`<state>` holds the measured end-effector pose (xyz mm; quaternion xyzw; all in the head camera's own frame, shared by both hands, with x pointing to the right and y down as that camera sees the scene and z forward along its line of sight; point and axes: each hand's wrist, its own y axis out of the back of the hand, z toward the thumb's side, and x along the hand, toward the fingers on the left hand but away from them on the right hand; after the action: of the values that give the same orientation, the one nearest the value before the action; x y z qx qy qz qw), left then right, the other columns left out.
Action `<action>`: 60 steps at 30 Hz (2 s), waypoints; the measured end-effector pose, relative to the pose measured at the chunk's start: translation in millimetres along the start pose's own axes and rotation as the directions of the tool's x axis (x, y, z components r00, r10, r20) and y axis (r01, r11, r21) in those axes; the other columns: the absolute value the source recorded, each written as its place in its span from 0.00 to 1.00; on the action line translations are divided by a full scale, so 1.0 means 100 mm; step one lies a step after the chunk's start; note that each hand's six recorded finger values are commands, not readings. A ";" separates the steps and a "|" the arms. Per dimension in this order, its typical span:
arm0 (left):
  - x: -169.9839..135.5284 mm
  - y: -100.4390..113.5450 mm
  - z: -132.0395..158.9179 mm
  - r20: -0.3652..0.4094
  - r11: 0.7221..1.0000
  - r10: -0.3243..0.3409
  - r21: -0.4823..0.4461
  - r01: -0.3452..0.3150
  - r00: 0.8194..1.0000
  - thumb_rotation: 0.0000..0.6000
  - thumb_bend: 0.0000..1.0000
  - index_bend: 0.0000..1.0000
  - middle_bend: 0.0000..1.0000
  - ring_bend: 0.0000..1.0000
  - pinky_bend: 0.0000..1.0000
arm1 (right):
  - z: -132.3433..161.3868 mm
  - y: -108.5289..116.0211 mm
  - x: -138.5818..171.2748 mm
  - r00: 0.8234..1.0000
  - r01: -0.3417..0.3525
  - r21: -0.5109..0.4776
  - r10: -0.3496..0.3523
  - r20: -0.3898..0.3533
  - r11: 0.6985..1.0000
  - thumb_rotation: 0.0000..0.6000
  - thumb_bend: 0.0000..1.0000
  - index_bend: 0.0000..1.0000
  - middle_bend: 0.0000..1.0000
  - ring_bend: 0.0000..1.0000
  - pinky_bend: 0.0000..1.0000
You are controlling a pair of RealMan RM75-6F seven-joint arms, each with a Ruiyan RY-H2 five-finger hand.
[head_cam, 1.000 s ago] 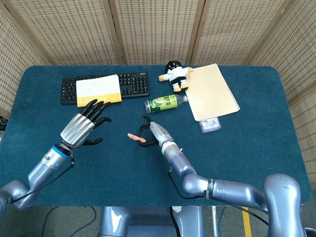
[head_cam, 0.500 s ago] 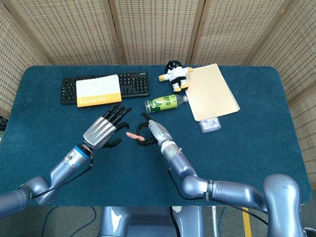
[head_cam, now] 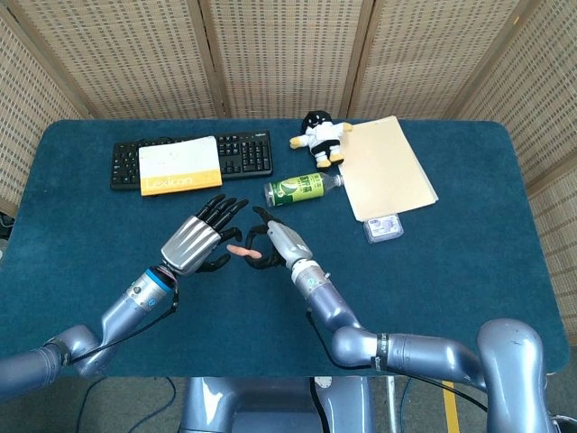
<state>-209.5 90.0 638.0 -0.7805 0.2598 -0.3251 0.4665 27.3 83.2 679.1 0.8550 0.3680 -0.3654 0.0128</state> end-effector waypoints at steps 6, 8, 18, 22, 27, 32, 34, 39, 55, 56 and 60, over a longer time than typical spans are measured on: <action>0.01 0.00 0.00 -0.004 1.000 0.005 -0.005 -0.005 1.000 1.00 0.36 0.47 0.00 0.00 0.00 | -0.01 0.00 0.00 1.000 0.000 0.005 0.000 0.002 1.000 1.00 0.78 0.72 0.07 0.00 0.00; 0.01 0.00 -0.01 -0.008 1.000 0.005 -0.004 -0.005 1.000 1.00 0.37 0.46 0.00 0.00 0.00 | -0.02 0.01 0.00 1.000 0.001 0.005 -0.001 0.002 1.000 1.00 0.78 0.72 0.07 0.00 0.00; 0.05 -0.06 0.00 -0.011 1.000 -0.008 -0.027 0.007 1.000 1.00 0.37 0.46 0.00 0.00 0.00 | -0.03 0.00 0.01 1.000 -0.004 0.001 0.004 0.002 1.000 1.00 0.78 0.72 0.07 0.00 0.00; 0.06 -0.08 0.03 -0.006 0.999 -0.012 -0.030 0.011 1.000 1.00 0.37 0.46 0.00 0.00 0.00 | -0.03 0.01 0.01 1.000 -0.005 0.001 0.005 0.004 1.000 1.00 0.78 0.72 0.07 0.00 0.00; 0.06 -0.10 0.06 -0.003 0.999 -0.009 -0.037 0.009 1.000 1.00 0.37 0.46 0.00 0.00 0.00 | -0.04 0.02 0.01 1.000 -0.005 -0.001 0.005 0.005 1.000 1.00 0.78 0.72 0.07 0.00 0.00; 0.08 -0.11 0.07 -0.004 0.999 -0.004 -0.034 0.004 1.000 1.00 0.37 0.49 0.00 0.00 0.00 | -0.04 0.01 0.02 1.000 -0.007 0.000 0.007 0.005 1.000 1.00 0.78 0.72 0.07 0.00 0.00; 0.09 -0.12 0.08 -0.004 0.999 -0.003 -0.037 0.003 1.000 1.00 0.39 0.51 0.00 0.00 0.00 | -0.04 0.01 0.02 1.000 -0.008 -0.004 0.009 0.005 1.000 1.00 0.78 0.72 0.07 0.00 0.00; 0.11 -0.12 0.08 -0.009 1.000 0.002 -0.030 -0.002 1.000 1.00 0.42 0.54 0.00 0.00 0.00 | -0.05 -0.01 0.02 1.000 -0.012 -0.007 0.012 0.006 1.000 1.00 0.79 0.72 0.07 0.00 0.00; 0.14 -0.13 0.07 -0.037 0.999 -0.002 -0.033 0.001 0.999 1.00 0.49 0.76 0.00 0.00 0.00 | -0.06 -0.03 0.03 1.000 -0.018 0.002 0.018 0.001 1.000 1.00 0.79 0.77 0.08 0.00 0.00; 0.14 -0.13 0.07 -0.040 1.000 -0.001 -0.031 0.000 0.999 1.00 0.49 0.77 0.00 0.00 0.00 | -0.06 -0.03 0.04 1.000 -0.019 0.005 0.019 0.001 1.000 1.00 0.79 0.78 0.08 0.00 0.00; 0.14 -0.13 0.05 -0.046 1.000 -0.002 -0.019 0.001 0.999 1.00 0.49 0.79 0.00 0.00 0.00 | -0.07 0.00 0.05 1.000 -0.016 0.010 0.016 0.001 1.000 1.00 0.79 0.79 0.09 0.00 0.00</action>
<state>-194.9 88.6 651.7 -0.7774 0.2731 -0.3408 0.4527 33.3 88.3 681.1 0.8577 0.3591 -0.3677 0.0117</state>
